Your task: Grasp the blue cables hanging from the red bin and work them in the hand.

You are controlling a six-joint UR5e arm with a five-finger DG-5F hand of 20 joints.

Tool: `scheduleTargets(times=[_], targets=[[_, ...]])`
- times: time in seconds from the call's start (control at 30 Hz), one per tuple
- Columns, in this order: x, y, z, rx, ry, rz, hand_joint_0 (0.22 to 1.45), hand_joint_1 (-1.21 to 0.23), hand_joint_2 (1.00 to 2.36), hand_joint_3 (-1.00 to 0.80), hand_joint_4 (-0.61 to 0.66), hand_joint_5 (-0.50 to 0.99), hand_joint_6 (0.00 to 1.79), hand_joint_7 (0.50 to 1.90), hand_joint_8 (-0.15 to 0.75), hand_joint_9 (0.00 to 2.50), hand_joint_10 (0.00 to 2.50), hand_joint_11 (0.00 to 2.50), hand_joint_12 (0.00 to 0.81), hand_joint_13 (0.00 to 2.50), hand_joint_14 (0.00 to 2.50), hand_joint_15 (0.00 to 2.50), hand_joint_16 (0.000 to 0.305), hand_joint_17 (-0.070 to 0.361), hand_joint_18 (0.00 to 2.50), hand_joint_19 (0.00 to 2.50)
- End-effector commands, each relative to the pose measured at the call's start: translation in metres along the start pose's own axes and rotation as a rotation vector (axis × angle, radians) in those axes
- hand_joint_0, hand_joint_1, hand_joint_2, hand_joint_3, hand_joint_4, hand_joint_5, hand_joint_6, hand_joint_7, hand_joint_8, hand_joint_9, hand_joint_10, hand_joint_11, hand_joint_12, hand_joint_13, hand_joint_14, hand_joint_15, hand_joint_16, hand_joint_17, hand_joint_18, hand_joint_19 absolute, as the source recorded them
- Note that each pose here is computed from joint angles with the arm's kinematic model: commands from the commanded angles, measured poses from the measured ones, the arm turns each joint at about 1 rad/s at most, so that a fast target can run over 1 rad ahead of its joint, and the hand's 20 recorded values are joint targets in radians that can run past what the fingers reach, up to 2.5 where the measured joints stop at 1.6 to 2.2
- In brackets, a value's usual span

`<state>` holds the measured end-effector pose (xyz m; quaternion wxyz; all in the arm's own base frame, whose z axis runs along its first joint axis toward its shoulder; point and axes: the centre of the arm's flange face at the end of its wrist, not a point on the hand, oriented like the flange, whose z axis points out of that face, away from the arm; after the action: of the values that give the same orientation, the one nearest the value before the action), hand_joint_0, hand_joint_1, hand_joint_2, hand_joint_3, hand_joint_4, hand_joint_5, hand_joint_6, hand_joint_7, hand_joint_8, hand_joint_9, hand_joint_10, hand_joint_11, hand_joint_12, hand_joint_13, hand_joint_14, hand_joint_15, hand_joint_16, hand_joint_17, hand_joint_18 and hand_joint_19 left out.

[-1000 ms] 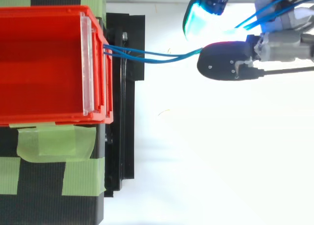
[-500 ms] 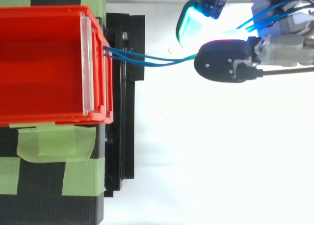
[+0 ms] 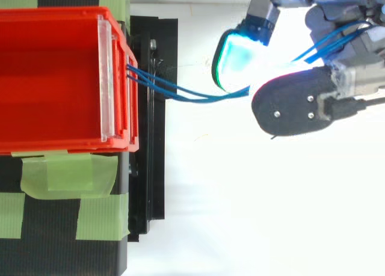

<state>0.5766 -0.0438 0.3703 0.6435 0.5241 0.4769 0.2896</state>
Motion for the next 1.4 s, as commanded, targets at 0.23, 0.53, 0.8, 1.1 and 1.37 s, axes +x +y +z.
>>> scheduleTargets(times=[0.23,0.53,0.8,1.1,1.37], targets=[[0.0012,-0.0022,-0.0028,0.018,0.024,-0.008,0.84,-0.68,1.02,-0.62,0.29,0.49,0.18,1.40,0.460,0.94,2.50,2.50,0.531,1.14,2.50,1.84,0.050,0.113,1.53,0.93],[0.0024,-0.0022,-0.0038,0.021,0.026,-0.010,0.69,-0.69,1.00,-1.00,0.31,0.44,0.23,1.38,0.457,0.86,2.50,2.50,0.569,1.11,2.50,1.84,0.062,0.139,1.52,0.74],[0.0047,-0.0013,-0.0045,0.019,0.029,-0.004,0.77,-0.75,1.00,-0.89,0.28,0.12,0.67,1.17,0.489,0.74,2.50,2.50,0.575,1.03,2.50,1.81,0.056,0.127,1.41,0.80],[0.0046,-0.0012,-0.0044,0.018,0.027,-0.005,0.89,-0.78,1.01,-0.63,0.25,-0.02,1.06,1.01,0.482,0.72,2.50,2.50,0.558,1.01,2.50,1.80,0.052,0.118,1.42,0.92],[0.0047,-0.0013,-0.0045,0.019,0.029,-0.004,1.04,-0.70,1.13,0.43,0.26,0.01,1.25,0.95,0.487,0.76,2.50,2.50,0.556,1.07,2.50,1.76,0.059,0.134,1.40,0.57]])
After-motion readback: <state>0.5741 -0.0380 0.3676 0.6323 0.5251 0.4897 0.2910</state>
